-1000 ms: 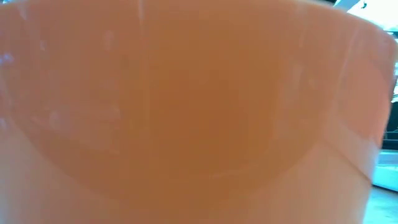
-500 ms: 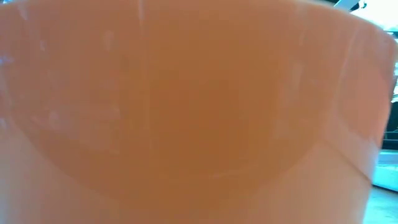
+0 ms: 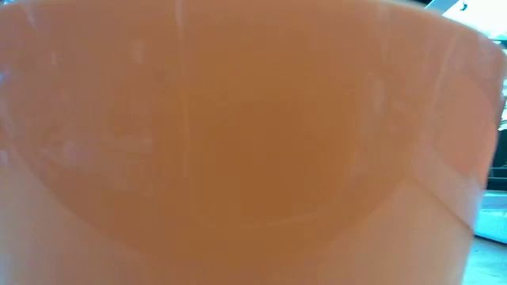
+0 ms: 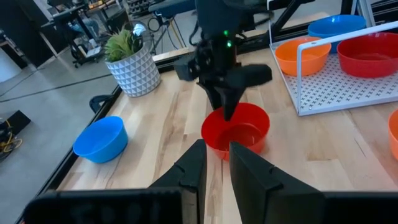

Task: Pick & Place Mini bowls
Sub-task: Stack the top red bowl on top of the red bowl on the shelf

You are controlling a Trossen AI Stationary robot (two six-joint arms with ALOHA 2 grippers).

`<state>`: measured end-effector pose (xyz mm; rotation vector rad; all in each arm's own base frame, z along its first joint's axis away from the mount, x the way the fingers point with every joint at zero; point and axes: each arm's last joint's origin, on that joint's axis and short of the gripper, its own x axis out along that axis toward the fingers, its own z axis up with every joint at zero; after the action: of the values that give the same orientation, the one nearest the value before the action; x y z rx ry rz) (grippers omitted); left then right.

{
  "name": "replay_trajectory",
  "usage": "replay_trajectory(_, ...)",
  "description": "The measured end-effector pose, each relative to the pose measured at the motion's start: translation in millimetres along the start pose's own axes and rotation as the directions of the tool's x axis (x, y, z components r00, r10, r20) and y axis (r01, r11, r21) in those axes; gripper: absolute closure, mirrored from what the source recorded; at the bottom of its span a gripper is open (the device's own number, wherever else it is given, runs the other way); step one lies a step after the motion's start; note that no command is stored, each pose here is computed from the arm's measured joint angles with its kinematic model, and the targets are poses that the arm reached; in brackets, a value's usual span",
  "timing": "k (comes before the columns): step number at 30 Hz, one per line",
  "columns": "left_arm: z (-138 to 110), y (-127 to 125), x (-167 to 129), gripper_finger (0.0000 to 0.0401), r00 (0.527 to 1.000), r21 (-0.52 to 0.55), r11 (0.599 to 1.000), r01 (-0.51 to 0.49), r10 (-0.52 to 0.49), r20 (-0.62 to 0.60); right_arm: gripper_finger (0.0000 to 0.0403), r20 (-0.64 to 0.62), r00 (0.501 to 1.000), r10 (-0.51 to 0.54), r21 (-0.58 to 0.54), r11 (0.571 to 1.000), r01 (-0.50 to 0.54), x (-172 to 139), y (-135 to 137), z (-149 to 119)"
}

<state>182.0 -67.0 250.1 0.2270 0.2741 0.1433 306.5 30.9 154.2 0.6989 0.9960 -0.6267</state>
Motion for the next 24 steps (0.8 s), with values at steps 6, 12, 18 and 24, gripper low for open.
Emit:
replay_trajectory(6,-0.4,-0.1,0.1,0.0337,1.000,0.001,1.000,0.000,0.000,-0.001,0.0278,-0.006,1.000,-0.009,-0.073,0.997,0.009,11.3,12.1,5.1)
replay_trajectory(12,-0.5,-0.1,0.1,0.0337,1.000,0.000,1.000,0.000,0.000,-0.001,0.0313,0.019,1.000,-0.008,-0.116,0.993,0.010,5.7,19.7,12.0)
replay_trajectory(18,-1.2,-0.2,0.2,0.0337,1.000,0.005,1.000,-0.001,0.001,-0.003,0.0383,0.033,0.998,-0.048,-0.124,0.991,0.051,2.9,18.9,13.6)
replay_trajectory(24,-1.3,-0.2,0.2,0.0337,1.000,0.015,1.000,-0.001,0.001,-0.004,0.0393,0.038,0.998,-0.055,-0.120,0.991,0.059,3.2,17.6,12.7)
